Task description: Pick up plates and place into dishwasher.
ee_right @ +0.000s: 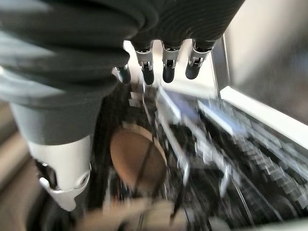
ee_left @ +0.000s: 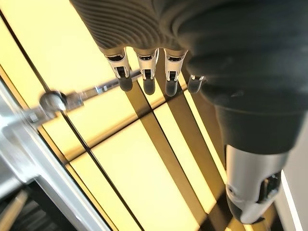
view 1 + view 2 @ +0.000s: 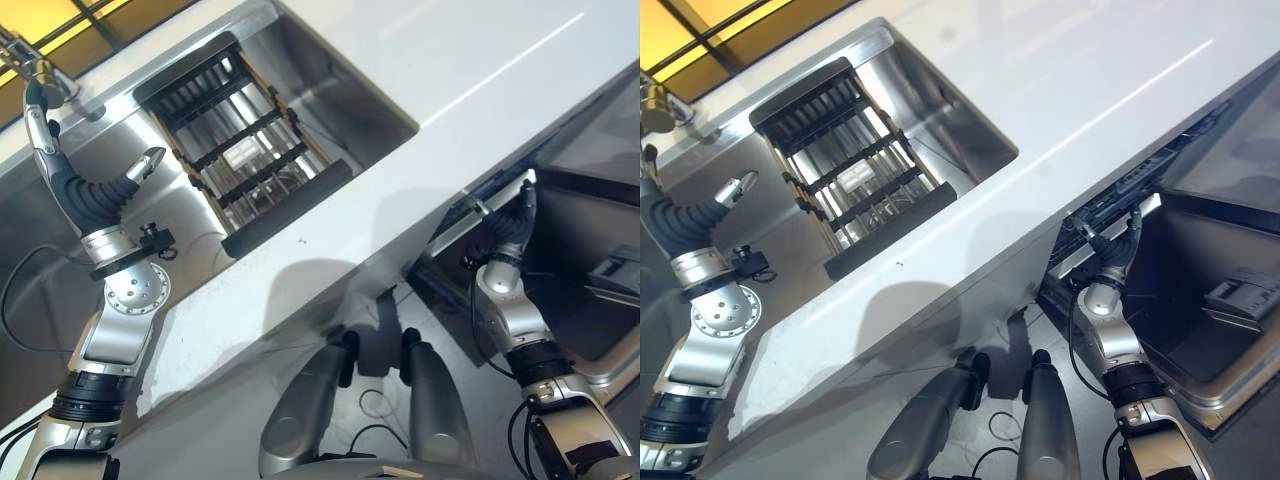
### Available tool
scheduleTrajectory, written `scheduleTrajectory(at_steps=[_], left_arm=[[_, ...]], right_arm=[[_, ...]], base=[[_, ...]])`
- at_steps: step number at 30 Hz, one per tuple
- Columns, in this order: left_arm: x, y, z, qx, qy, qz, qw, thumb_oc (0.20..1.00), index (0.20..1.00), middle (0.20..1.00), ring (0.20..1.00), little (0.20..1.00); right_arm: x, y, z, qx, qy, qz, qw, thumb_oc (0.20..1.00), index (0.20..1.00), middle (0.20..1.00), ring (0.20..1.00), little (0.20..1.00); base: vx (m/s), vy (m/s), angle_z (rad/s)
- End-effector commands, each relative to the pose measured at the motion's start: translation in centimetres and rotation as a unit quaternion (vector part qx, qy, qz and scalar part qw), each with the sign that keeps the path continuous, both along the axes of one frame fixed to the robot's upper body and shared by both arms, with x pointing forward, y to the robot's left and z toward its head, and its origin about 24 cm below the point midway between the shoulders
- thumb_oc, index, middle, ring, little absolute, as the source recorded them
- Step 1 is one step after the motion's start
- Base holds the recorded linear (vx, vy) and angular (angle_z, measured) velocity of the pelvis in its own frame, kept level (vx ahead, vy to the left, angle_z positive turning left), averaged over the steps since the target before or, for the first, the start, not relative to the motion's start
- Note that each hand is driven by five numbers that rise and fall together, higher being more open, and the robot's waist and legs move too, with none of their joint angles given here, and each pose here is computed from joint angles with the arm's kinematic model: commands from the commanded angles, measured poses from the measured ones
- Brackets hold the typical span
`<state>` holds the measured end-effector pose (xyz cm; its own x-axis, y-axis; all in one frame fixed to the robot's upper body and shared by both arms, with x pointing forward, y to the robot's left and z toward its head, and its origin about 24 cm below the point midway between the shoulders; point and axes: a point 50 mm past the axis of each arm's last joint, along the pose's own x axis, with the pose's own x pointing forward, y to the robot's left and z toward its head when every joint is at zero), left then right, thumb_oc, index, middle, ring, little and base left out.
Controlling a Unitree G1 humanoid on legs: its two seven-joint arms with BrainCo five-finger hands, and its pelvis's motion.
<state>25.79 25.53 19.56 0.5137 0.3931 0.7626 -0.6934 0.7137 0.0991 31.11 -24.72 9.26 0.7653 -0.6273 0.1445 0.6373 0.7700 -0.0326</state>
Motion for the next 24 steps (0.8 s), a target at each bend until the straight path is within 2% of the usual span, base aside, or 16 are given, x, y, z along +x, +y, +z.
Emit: scheduleTrajectory(at_steps=[1,7,19,24], left_arm=[[-0.5,-0.4,-1.9,-0.001,0.035,-0.023,0.999,1.000,1.000,1.000,1.000,1.000],[-1.6,-0.1,-3.4,0.016,0.076,-0.037,0.996,1.000,1.000,1.000,1.000,1.000],[-2.9,0.7,-5.2,0.014,0.135,-0.044,0.990,1.000,1.000,1.000,1.000,1.000],[-3.7,0.9,-6.3,-0.007,0.148,-0.024,0.989,1.000,1.000,1.000,1.000,1.000]], right_arm=[[-1.3,-0.8,0.4,0.019,-0.033,-0.036,0.999,1.000,1.000,1.000,1.000,1.000],[-5.5,-2.1,-4.4,0.039,0.041,-0.110,0.992,1.000,1.000,1.000,1.000,1.000],[-12.2,-3.1,-9.2,0.075,0.119,-0.268,0.953,1.000,1.000,1.000,1.000,1.000],[-15.8,-3.4,-12.5,0.177,0.145,-0.291,0.929,1.000,1.000,1.000,1.000,1.000]], base=[[0.08,0.018,-0.15],[0.13,-0.013,-0.19],[0.10,0.028,-0.19],[0.04,0.133,-0.39]])
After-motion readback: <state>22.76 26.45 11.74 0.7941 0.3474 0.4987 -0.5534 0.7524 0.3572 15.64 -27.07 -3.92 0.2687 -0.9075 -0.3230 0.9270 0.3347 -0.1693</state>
